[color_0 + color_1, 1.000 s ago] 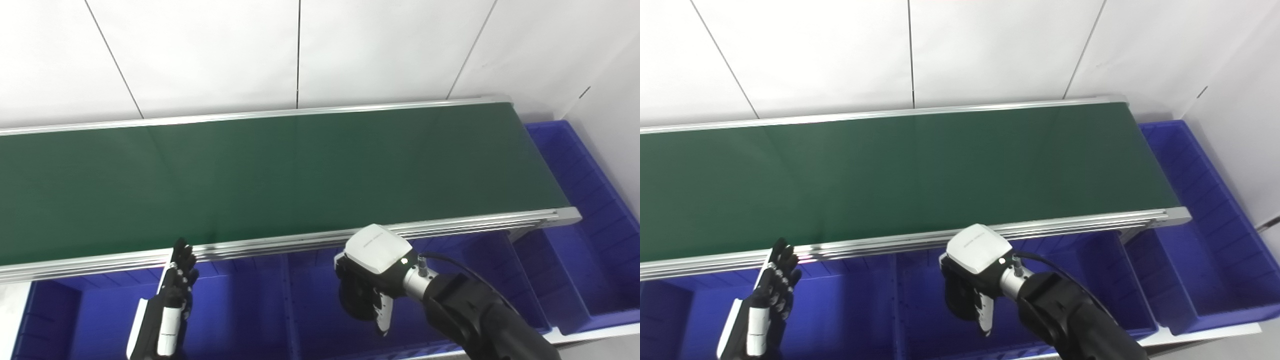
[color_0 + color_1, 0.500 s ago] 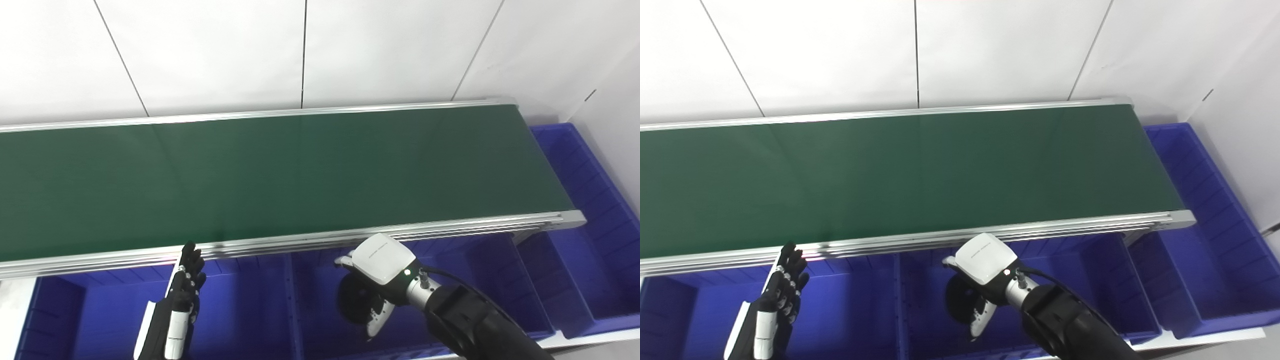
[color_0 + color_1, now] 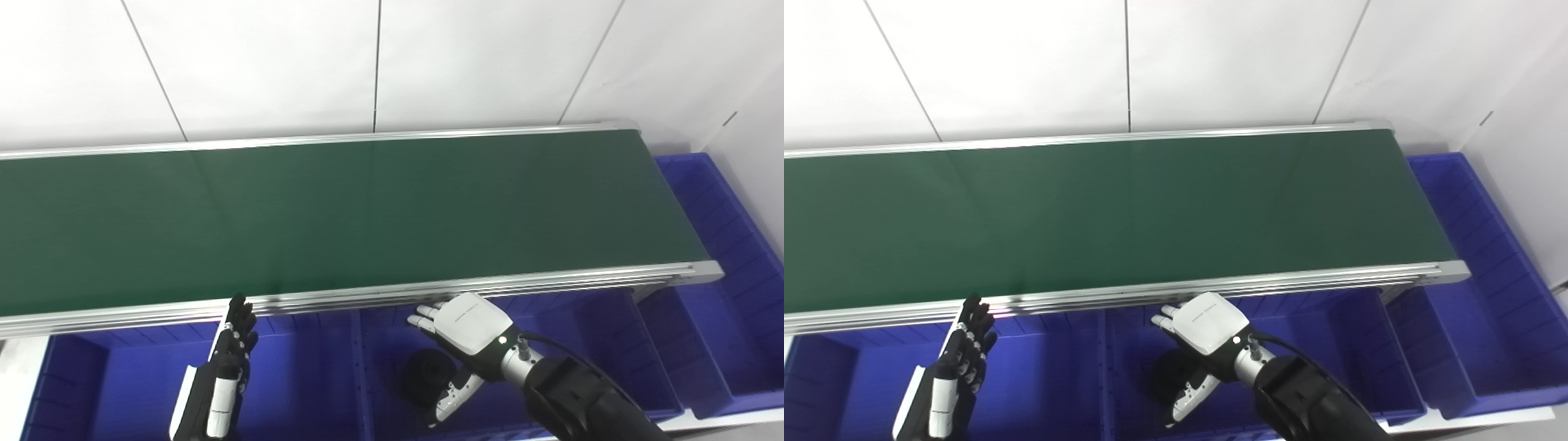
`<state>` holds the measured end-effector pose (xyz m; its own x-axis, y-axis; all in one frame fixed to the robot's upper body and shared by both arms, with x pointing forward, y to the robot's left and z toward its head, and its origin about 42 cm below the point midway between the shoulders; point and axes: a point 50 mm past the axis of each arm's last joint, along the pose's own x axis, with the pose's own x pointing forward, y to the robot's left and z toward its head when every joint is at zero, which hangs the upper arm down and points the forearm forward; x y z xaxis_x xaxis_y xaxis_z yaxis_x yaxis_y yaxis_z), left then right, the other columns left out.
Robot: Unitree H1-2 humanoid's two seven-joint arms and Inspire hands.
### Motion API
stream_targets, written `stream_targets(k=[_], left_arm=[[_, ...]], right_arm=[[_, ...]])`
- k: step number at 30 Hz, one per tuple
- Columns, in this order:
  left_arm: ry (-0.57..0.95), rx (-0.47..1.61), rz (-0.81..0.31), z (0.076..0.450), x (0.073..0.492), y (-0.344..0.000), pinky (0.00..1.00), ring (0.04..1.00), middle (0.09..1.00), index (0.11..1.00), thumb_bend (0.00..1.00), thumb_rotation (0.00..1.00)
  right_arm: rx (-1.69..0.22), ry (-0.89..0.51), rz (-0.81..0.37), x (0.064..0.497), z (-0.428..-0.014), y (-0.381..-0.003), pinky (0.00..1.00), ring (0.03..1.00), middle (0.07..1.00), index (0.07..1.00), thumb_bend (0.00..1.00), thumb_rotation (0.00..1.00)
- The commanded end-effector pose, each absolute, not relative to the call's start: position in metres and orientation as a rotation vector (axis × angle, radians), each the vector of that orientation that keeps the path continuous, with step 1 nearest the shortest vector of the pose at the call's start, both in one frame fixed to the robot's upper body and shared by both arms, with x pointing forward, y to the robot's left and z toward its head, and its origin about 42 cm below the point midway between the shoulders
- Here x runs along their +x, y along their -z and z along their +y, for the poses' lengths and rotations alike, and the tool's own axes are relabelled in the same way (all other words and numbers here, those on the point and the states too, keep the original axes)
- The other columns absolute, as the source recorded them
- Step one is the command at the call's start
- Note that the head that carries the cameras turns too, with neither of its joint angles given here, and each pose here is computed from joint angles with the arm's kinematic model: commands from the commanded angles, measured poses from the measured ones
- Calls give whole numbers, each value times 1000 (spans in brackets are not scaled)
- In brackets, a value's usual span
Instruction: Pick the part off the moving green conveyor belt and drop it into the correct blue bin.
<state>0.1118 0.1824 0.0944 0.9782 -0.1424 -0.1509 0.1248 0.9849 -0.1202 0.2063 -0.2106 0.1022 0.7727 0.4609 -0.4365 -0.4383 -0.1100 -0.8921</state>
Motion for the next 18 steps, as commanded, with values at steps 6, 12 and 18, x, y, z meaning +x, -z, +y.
stream_targets(k=[6, 12, 18], left_arm=[[109, -56, 64, 178, 114, -102, 1000, 1000, 1000, 1000, 864, 935], [101, 36, -10, 183, 118, -100, 1000, 1000, 1000, 1000, 892, 942], [72, 120, -97, 192, 121, -100, 1000, 1000, 1000, 1000, 866, 959]], right_arm=[[-988, -517, -21, 186, -209, -139, 716, 860, 923, 939, 1000, 873], [-401, -295, 37, 163, -211, -124, 819, 922, 969, 976, 911, 882], [-93, -110, -31, 144, -212, -98, 930, 973, 999, 1000, 844, 942]])
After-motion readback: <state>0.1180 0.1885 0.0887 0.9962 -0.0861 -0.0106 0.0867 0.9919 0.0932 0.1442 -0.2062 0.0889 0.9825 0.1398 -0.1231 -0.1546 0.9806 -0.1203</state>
